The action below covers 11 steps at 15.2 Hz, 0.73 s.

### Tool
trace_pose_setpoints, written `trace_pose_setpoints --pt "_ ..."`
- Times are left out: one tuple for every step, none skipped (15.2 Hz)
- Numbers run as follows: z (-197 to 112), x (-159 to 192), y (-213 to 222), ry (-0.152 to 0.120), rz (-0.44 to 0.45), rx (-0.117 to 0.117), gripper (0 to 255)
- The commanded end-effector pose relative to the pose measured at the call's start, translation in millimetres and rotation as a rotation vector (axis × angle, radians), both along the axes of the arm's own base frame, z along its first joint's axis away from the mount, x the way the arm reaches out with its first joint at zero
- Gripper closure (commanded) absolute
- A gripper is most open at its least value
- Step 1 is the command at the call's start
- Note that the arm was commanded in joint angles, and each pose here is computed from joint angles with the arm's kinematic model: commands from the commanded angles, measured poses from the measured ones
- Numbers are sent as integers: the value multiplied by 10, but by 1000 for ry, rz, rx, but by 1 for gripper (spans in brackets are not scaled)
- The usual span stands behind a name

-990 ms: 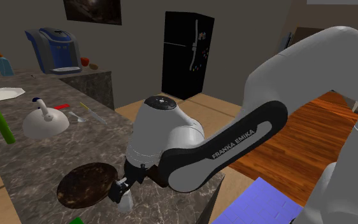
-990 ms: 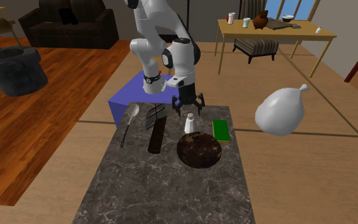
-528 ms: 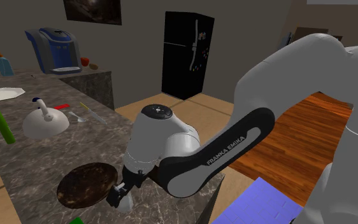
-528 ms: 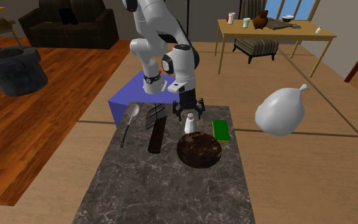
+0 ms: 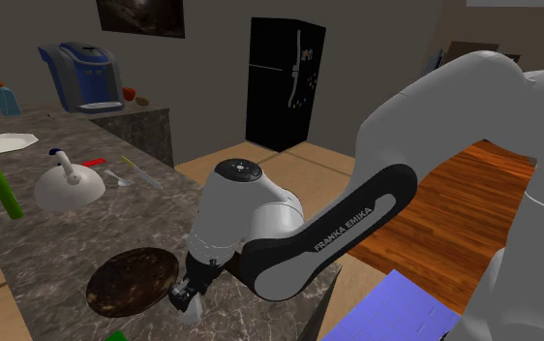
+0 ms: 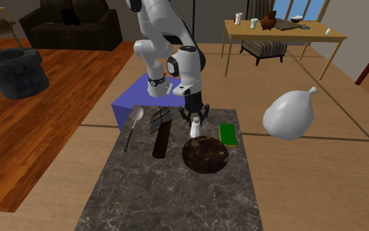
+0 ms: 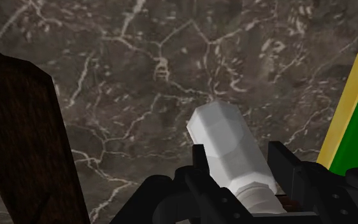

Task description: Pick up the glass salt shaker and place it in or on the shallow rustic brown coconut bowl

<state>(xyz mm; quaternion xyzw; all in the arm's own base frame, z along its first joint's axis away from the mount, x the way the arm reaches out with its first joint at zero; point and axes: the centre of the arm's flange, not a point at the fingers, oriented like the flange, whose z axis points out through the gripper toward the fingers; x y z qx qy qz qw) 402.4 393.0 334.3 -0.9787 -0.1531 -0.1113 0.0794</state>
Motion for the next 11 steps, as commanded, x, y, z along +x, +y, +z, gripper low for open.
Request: trace_pose_setpoints --pt "-3 -1 0 1 0 0 255" --pt "-2 -1 0 1 0 0 255" --pt "-2 -1 0 1 0 0 255" --pt "-1 -1 0 1 0 0 255" --pt "-2 -1 0 1 0 0 255" --pt "-3 0 -1 1 0 0 255" --pt "50 0 -1 1 0 0 255" --pt "103 0 -1 1 0 0 255" --pt "156 0 -1 1 0 0 255" --pt "209 0 -1 1 0 0 255" --pt "261 0 -1 1 0 0 255"
